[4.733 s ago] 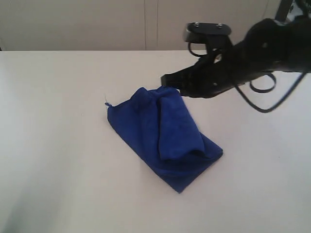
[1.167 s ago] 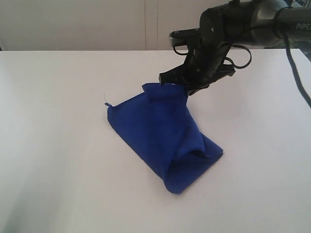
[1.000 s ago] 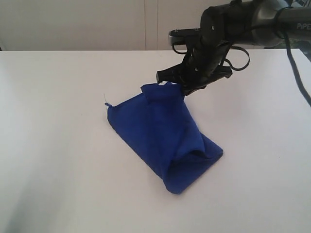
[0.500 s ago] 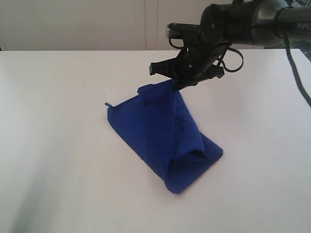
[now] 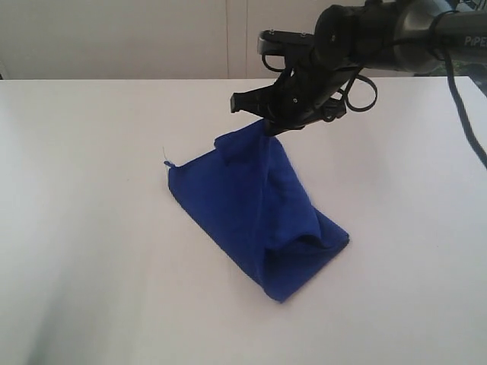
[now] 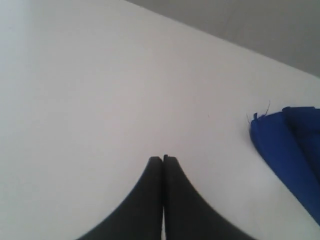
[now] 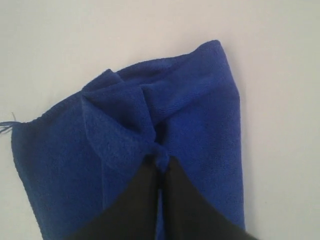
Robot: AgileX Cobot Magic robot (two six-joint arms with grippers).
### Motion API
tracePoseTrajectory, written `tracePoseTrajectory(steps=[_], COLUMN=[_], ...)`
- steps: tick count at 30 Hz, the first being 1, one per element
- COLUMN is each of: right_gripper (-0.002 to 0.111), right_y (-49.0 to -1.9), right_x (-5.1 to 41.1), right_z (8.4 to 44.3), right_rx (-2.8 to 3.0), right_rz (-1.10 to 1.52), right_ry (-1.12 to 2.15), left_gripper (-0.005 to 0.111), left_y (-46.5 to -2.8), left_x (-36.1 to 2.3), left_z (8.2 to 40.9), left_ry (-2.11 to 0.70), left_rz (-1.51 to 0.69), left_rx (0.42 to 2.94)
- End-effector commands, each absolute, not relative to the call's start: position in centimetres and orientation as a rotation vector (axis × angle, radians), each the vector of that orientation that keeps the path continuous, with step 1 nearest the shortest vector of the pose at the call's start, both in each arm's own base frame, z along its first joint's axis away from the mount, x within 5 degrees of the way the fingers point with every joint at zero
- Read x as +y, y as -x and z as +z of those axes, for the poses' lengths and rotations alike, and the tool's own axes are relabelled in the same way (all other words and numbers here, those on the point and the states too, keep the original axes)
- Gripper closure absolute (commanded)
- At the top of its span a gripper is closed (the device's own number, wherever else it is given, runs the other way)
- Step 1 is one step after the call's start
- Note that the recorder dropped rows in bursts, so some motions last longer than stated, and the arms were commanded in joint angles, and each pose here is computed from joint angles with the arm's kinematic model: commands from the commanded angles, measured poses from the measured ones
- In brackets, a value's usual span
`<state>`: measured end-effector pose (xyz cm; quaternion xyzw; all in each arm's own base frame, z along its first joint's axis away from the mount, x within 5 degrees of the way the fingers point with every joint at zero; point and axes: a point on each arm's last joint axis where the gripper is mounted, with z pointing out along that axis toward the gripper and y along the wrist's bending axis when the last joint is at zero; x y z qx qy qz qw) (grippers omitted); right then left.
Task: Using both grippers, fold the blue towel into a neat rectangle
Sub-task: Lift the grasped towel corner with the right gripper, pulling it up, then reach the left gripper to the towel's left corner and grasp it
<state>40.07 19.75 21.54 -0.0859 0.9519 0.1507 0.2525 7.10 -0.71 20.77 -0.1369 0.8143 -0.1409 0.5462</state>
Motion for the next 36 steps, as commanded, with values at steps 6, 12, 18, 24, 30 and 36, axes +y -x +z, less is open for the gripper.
tracePoseTrajectory(steps=[6,12,18,24,30,36], right_gripper=[0.108,0.108,0.108,0.108,0.108,0.108], right_y=[-40.2,-40.2,-40.1,-40.0,-40.0,-40.0], right_x=[19.6,19.6,19.5,19.5,19.5,19.5], right_z=[21.9,21.8,21.8,21.7,21.7,21.7], right_rx=[2.565,2.570,2.587,2.602,2.605,2.606], right_rz=[0.441,0.440,0.438,0.437,0.440,0.442], right_ry=[0.231,0.232,0.236,0.235,0.219,0.211], left_gripper=[0.107,0.107,0.107,0.107,0.106,0.075], left_y=[-13.4,-19.7,-25.9,-31.4,-35.6,-37.5], left_x=[-1.1,-3.8,-7.9,-11.6,-13.2,-14.8], left_z=[22.6,22.7,22.0,20.3,17.7,16.8], left_ry=[0.335,0.112,-0.131,-0.261,-0.165,-0.102], left_rz=[-0.302,-0.400,-0.428,-0.458,-0.530,-0.699], left_rx=[2.258,2.445,2.536,2.599,2.636,2.664])
